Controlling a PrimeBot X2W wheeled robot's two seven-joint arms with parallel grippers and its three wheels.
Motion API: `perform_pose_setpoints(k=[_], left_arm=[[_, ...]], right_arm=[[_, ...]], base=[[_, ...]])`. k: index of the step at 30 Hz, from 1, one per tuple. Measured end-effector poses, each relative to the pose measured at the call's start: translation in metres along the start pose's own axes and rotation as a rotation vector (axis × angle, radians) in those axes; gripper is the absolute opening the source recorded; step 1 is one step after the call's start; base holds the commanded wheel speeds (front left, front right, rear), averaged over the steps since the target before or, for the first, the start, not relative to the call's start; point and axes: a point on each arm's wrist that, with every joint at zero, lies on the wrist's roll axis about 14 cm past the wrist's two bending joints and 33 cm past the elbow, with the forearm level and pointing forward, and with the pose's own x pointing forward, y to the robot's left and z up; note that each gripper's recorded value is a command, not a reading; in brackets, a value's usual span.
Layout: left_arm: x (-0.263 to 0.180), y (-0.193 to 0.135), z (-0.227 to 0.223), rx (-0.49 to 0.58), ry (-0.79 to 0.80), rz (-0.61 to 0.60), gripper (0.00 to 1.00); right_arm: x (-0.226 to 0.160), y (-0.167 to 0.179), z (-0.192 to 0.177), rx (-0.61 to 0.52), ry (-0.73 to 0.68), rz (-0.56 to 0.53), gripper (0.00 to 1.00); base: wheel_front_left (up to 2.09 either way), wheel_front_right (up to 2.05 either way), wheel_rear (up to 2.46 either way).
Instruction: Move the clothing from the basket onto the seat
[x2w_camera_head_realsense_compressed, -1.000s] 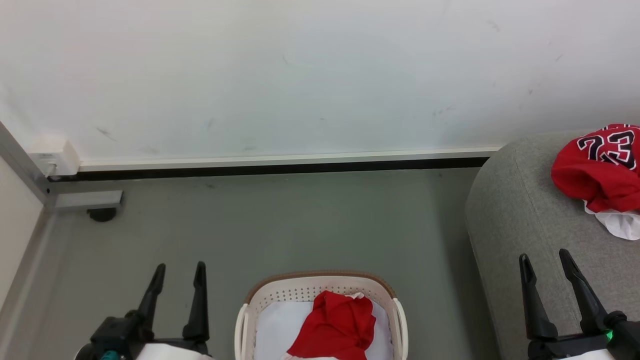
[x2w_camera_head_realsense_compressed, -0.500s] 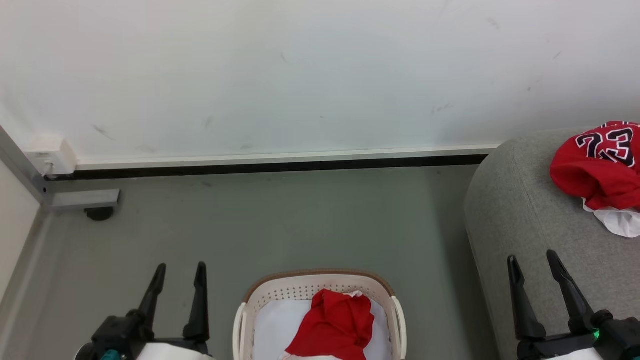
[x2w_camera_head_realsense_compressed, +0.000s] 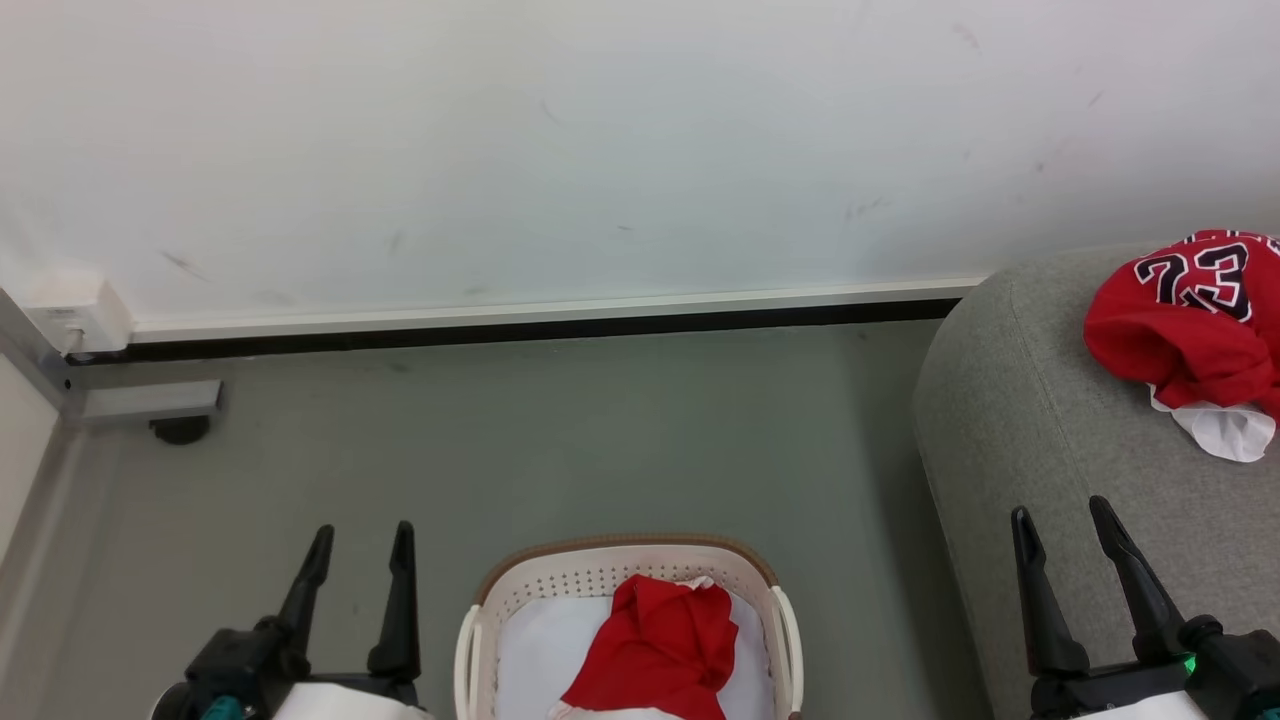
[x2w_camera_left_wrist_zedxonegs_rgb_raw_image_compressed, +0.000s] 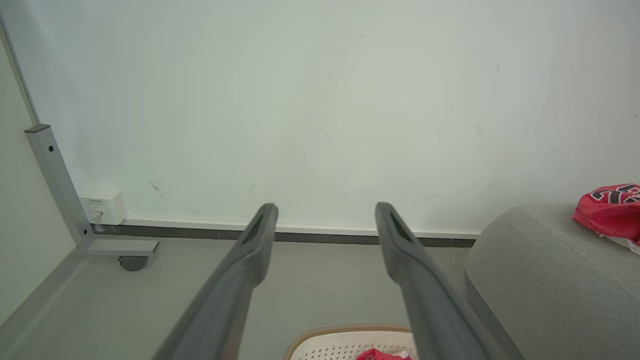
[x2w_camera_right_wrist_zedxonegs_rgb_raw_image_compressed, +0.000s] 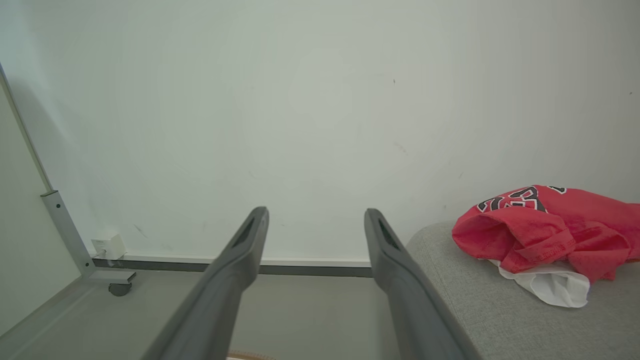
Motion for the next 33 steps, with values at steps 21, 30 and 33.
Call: perform_pose_setpoints(k=[21,30,33], left_arm=[[0.042,-0.026,-0.047,-0.006,0.106,-0.110,1.00],[0.060,-0.060,-0.110,-0.003,0.258,-0.246,1.00],[0.065,-0.071,-0.135,0.003,0.320,-0.290,1.00]], right_arm=[[0.023,-0.025,-0.009,-0.051,0.027,-0.040,1.00],[0.041,-0.048,-0.012,-0.090,0.029,-0.087,1.00],[0.047,-0.055,-0.013,-0.099,0.026,-0.105,1.00]], base=[[0.00,0.00,0.00],[0.00,0.00,0.00],[0.00,0.00,0.00]])
